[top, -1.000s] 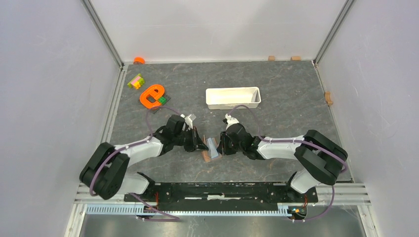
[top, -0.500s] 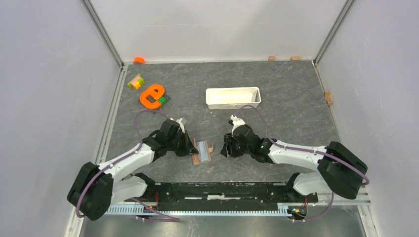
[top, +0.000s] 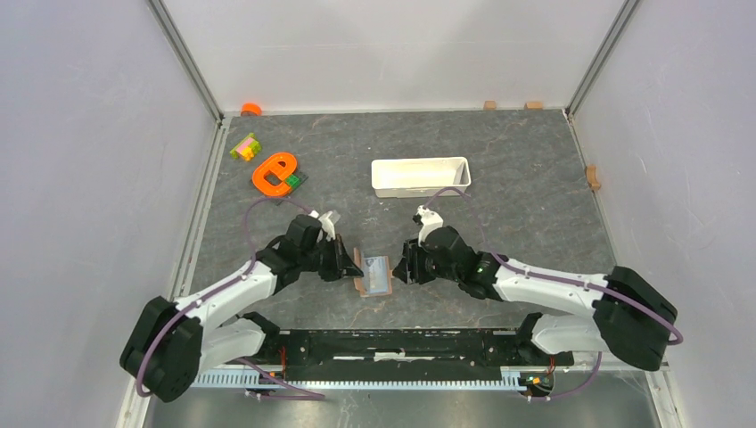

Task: Put the credit cards into the card holder
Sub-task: Insert the credit card into the card holder.

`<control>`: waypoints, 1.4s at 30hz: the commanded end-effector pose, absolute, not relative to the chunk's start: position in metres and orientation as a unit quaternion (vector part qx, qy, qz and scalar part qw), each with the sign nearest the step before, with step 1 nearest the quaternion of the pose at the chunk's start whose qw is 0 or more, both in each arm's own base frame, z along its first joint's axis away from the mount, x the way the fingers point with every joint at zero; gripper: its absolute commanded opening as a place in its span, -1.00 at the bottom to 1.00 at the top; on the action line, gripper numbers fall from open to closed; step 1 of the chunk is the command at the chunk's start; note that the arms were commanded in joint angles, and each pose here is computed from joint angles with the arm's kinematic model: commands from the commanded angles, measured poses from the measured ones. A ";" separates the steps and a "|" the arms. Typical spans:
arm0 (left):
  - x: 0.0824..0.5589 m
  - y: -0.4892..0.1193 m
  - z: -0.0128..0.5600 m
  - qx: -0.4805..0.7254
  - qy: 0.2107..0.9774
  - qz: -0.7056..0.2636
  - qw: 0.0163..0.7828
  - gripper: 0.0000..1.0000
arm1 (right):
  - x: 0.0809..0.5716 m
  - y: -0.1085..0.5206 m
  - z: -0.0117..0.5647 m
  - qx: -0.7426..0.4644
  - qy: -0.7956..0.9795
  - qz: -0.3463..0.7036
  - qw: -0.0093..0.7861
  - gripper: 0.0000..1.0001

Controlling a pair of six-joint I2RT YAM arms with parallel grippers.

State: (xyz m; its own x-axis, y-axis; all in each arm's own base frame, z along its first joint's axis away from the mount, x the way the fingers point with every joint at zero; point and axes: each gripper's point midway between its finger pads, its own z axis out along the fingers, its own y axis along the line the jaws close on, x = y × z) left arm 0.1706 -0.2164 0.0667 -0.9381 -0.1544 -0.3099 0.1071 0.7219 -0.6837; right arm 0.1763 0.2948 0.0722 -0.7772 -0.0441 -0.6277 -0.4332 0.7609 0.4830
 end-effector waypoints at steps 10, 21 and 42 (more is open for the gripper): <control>0.188 -0.216 0.047 -0.035 0.923 -0.341 0.174 -0.96 | 0.179 0.293 0.090 -0.118 0.876 0.332 0.329 -0.03; 0.173 -0.186 0.032 -0.056 0.941 -0.280 0.179 -0.96 | 0.187 0.308 0.070 -0.116 0.893 0.313 0.301 -0.16; 0.170 -0.187 0.025 -0.048 0.946 -0.278 0.161 -0.96 | 0.195 0.324 0.052 -0.117 0.903 0.305 0.281 -0.31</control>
